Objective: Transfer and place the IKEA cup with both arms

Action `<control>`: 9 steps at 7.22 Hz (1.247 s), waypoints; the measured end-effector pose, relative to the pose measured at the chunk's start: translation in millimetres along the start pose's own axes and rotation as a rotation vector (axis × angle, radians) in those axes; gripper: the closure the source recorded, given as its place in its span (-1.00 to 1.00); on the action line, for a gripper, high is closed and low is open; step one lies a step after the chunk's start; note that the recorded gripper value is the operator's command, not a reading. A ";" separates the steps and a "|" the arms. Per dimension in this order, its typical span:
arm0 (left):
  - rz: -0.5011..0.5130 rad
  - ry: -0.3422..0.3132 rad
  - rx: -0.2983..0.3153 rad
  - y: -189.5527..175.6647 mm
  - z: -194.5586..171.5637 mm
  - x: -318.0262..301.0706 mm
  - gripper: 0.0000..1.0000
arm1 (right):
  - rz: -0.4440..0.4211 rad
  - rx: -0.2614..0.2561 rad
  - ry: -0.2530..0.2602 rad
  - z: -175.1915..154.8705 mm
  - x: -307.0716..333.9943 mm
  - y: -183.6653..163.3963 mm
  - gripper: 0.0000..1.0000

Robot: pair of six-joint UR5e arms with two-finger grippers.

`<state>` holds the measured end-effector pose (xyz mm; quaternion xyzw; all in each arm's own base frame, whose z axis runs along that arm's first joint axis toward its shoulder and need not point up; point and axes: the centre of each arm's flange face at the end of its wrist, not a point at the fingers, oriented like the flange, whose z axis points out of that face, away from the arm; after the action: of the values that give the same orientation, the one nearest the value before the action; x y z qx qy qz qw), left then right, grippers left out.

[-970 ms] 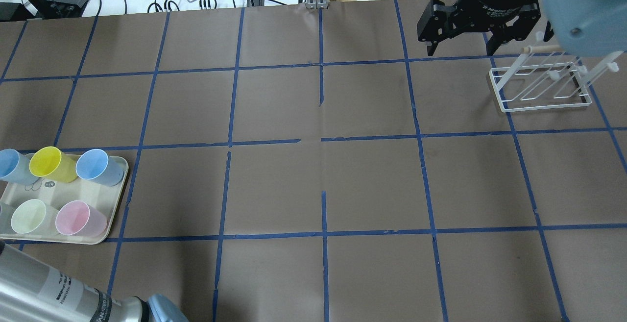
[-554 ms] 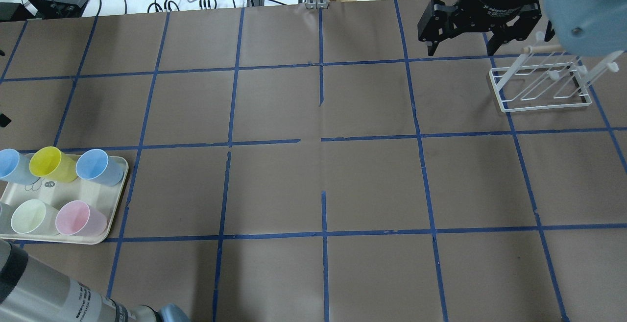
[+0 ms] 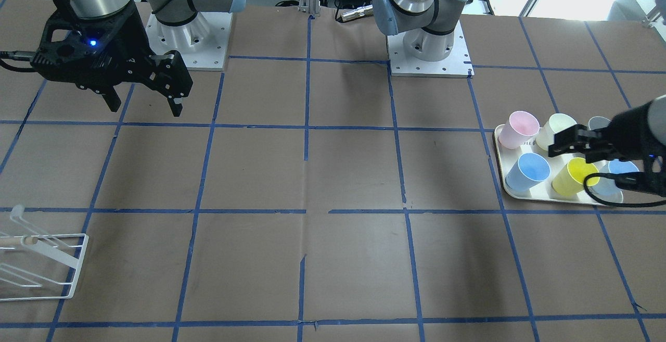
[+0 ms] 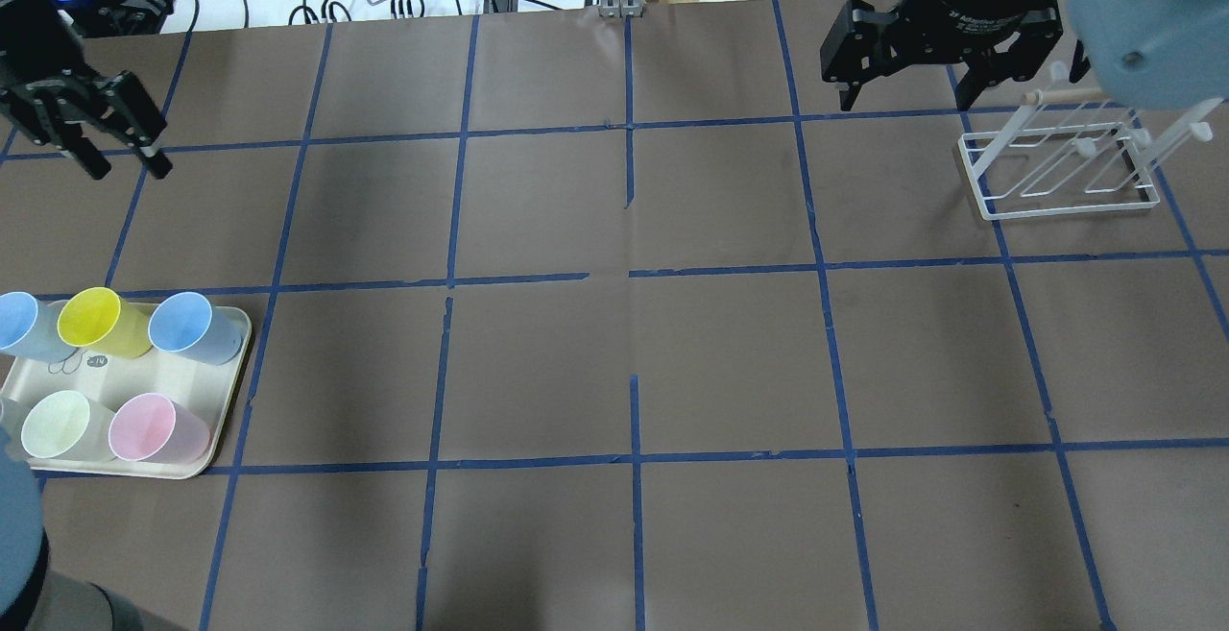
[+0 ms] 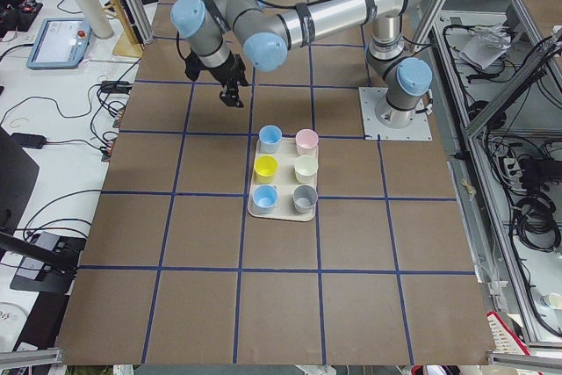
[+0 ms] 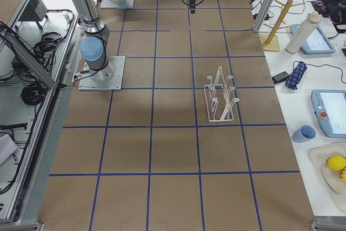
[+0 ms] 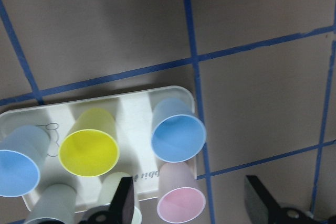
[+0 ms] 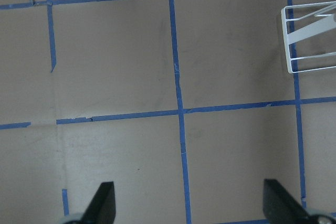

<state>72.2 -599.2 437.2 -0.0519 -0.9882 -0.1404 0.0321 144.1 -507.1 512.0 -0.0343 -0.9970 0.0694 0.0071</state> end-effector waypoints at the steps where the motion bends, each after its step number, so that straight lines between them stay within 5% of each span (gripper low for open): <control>1: -0.022 -0.027 0.012 10.9 -5.4 55.6 -0.55 | 0.000 0.000 0.000 0.0 0.2 0.0 -1.00; 5: -0.089 -0.094 0.198 68.6 -23.1 204.3 -0.78 | -0.001 -0.001 0.000 0.2 -1.1 0.7 -1.00; 6: -0.094 -0.097 0.231 80.0 -16.0 213.7 -1.00 | -0.001 -0.002 0.000 0.1 -1.2 0.9 -1.00; 9: -0.106 -0.104 0.378 106.6 -16.5 210.8 -1.00 | -0.002 -0.004 0.001 0.8 -1.2 0.9 -1.00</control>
<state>-124.4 -482.2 498.7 -0.0001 -0.9987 0.0489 -0.0172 145.3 -506.4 511.1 -0.0335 -0.9971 0.0676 0.0074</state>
